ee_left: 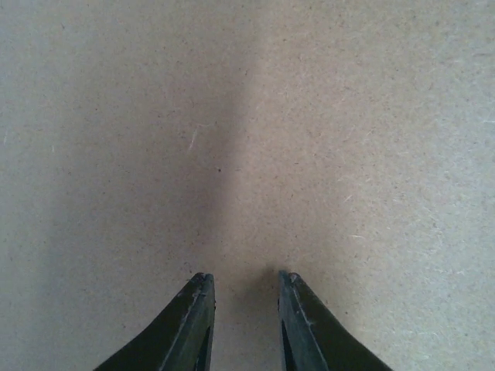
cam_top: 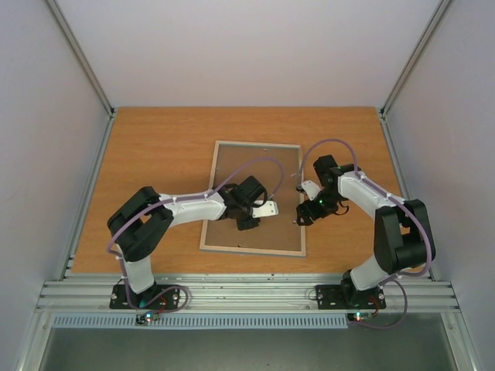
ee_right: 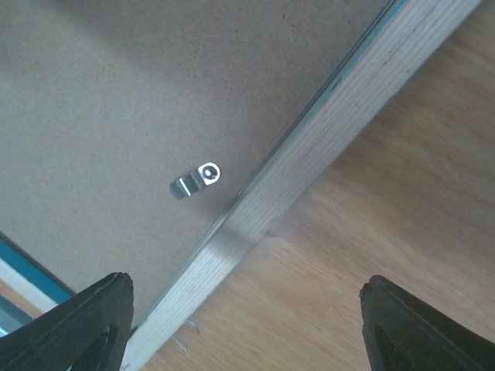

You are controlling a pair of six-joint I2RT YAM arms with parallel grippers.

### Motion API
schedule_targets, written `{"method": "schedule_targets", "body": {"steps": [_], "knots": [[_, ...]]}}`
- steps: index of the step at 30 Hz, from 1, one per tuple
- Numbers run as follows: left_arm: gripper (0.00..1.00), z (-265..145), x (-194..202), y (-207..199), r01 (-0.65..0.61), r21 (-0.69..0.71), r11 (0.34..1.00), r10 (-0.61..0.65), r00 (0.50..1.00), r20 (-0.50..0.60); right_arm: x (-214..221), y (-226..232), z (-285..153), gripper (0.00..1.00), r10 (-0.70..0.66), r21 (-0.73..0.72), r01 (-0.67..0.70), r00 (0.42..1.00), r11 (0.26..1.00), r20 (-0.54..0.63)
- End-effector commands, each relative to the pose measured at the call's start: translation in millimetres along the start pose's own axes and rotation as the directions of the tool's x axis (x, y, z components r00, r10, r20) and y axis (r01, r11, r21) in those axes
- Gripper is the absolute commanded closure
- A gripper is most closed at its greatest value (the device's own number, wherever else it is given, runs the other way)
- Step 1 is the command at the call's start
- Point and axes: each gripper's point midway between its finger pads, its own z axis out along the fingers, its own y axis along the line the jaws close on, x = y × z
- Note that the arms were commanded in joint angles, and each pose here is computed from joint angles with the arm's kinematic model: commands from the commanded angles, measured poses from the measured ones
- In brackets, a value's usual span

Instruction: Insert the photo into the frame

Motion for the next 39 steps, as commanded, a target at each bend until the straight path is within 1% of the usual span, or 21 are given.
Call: {"method": "schedule_targets", "body": {"steps": [1, 4, 7, 9, 13, 18, 21, 26, 32, 35, 37, 39], "knots": [[0.75, 2.5, 8.5, -8.0, -0.093, -0.022, 0.995, 0.093, 0.996, -0.009, -9.7, -2.2, 9.9, 0.2, 0.044, 0.02, -0.044, 0.999, 0.999, -0.005], [0.75, 5.1, 11.9, -11.2, -0.109, -0.026, 0.994, 0.109, 0.994, -0.015, -13.8, -5.8, 17.0, 0.21, 0.044, 0.051, -0.044, 0.999, 0.998, -0.002], [0.75, 6.1, 12.7, -12.7, -0.113, -0.031, 0.993, 0.112, 0.994, -0.012, -21.8, -11.8, 18.2, 0.26, 0.059, 0.076, -0.06, 0.998, 0.995, 0.014], [0.75, 6.8, 14.0, -13.6, -0.109, -0.03, 0.994, 0.109, 0.994, -0.011, -27.0, -11.5, 19.4, 0.29, 0.077, 0.066, -0.078, 0.997, 0.995, 0.022], [0.75, 8.1, 14.1, -14.8, -0.108, -0.027, 0.994, 0.108, 0.994, -0.008, -32.6, -6.5, 24.9, 0.29, 0.092, 0.041, -0.092, 0.996, 0.995, 0.014], [0.75, 9.1, 12.5, -15.4, -0.098, -0.023, 0.995, 0.098, 0.995, 0.0, -36.4, -1.9, 29.8, 0.26, 0.07, 0.057, -0.071, 0.997, 0.996, 0.014], [0.76, 9.9, 12.1, -16.2, -0.083, -0.018, 0.996, 0.083, 0.997, 0.004, -36.5, -5.0, 34.0, 0.26, 0.032, 0.108, -0.032, 0.999, 0.994, 0.003], [0.76, 7.4, 13.6, -16.0, -0.081, -0.023, 0.996, 0.081, 0.997, 0.001, -25.5, -22.9, 39.0, 0.28, -0.039, 0.21, 0.051, 0.997, 0.976, -0.06], [0.76, 6.9, 14.3, -16.7, -0.083, -0.022, 0.996, 0.083, 0.997, 0.001, -9.3, -29.8, 35.3, 0.3, -0.118, 0.257, 0.142, 0.987, 0.956, -0.104], [0.76, 7.0, 13.9, -16.4, -0.089, -0.022, 0.996, 0.089, 0.996, 0.001, -6.5, -39.4, 32.3, 0.31, -0.144, 0.311, 0.176, 0.982, 0.934, -0.123], [0.77, 6.7, 14.9, -15.6, -0.094, -0.025, 0.995, 0.093, 0.996, -0.003, -7.3, -44.7, 29.2, 0.33, -0.157, 0.343, 0.192, 0.98, 0.919, -0.125], [0.78, 5.8, 14.9, -15.5, -0.097, -0.026, 0.995, 0.097, 0.995, -0.003, -8.7, -48.3, 26.2, 0.38, -0.17, 0.368, 0.204, 0.978, 0.907, -0.123]]}}
